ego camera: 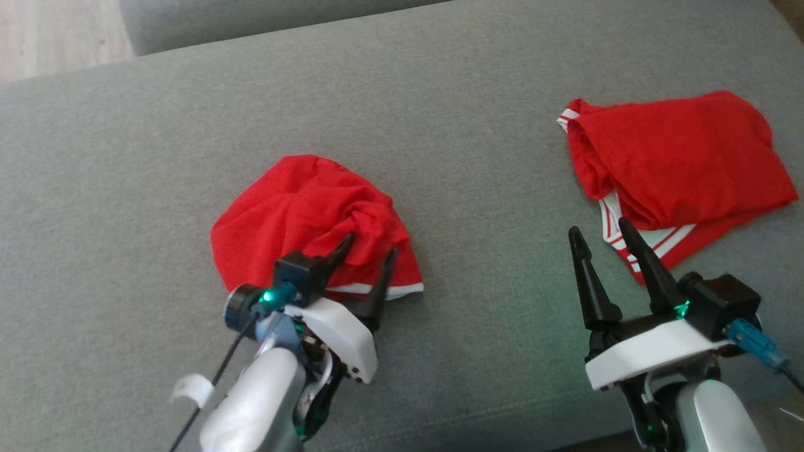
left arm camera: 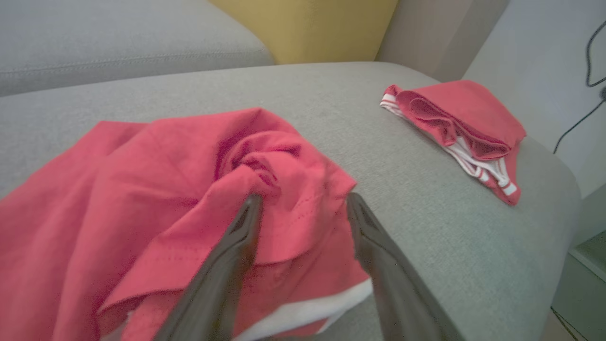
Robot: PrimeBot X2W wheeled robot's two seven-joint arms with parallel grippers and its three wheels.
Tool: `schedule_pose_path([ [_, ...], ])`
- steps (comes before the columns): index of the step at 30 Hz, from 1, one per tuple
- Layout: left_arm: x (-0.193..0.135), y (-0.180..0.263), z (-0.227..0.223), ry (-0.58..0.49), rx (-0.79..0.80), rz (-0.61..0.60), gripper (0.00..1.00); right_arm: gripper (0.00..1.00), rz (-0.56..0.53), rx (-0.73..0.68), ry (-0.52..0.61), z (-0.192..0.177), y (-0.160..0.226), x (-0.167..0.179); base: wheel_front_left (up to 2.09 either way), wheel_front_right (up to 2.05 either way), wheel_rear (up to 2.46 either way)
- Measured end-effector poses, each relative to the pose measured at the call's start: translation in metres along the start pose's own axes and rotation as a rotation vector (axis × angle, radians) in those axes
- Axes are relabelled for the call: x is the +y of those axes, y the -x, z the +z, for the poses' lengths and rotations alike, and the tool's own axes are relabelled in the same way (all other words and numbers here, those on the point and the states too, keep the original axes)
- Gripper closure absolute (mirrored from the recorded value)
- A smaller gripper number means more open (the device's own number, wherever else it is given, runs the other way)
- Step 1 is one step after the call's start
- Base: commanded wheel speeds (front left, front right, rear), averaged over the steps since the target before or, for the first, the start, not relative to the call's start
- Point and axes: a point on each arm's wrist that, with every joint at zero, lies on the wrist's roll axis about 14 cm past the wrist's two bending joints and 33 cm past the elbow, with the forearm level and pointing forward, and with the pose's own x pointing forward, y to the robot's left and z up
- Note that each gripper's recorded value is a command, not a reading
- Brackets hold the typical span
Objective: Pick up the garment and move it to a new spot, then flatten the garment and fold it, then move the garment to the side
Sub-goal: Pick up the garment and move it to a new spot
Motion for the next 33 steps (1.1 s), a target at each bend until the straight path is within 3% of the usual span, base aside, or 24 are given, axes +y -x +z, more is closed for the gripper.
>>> schedule_pose_path([
  [5,-0.009,0.008,0.024,-0.032,-0.112,-0.019,0.00,0.00,0.025,-0.009,0.000,0.003,-0.003,0.008,0.00,0.00,0.00],
  [9,-0.002,0.022,0.058,-0.060,-0.244,0.035,0.00,0.00,0.052,-0.027,0.005,0.009,-0.005,0.016,0.00,0.00,0.00],
  [17,0.077,0.083,0.075,-0.087,-0.332,0.354,0.00,0.00,0.099,-0.052,0.018,0.019,-0.012,0.030,0.00,0.00,0.00],
  [24,0.130,0.136,0.073,-0.076,-0.343,0.542,0.00,0.00,0.145,-0.050,0.027,0.022,-0.017,0.045,0.00,0.00,0.00],
  [33,0.132,0.165,0.061,-0.081,-0.325,0.582,0.00,0.00,0.148,-0.036,0.031,0.018,-0.007,0.047,0.00,0.00,0.00],
])
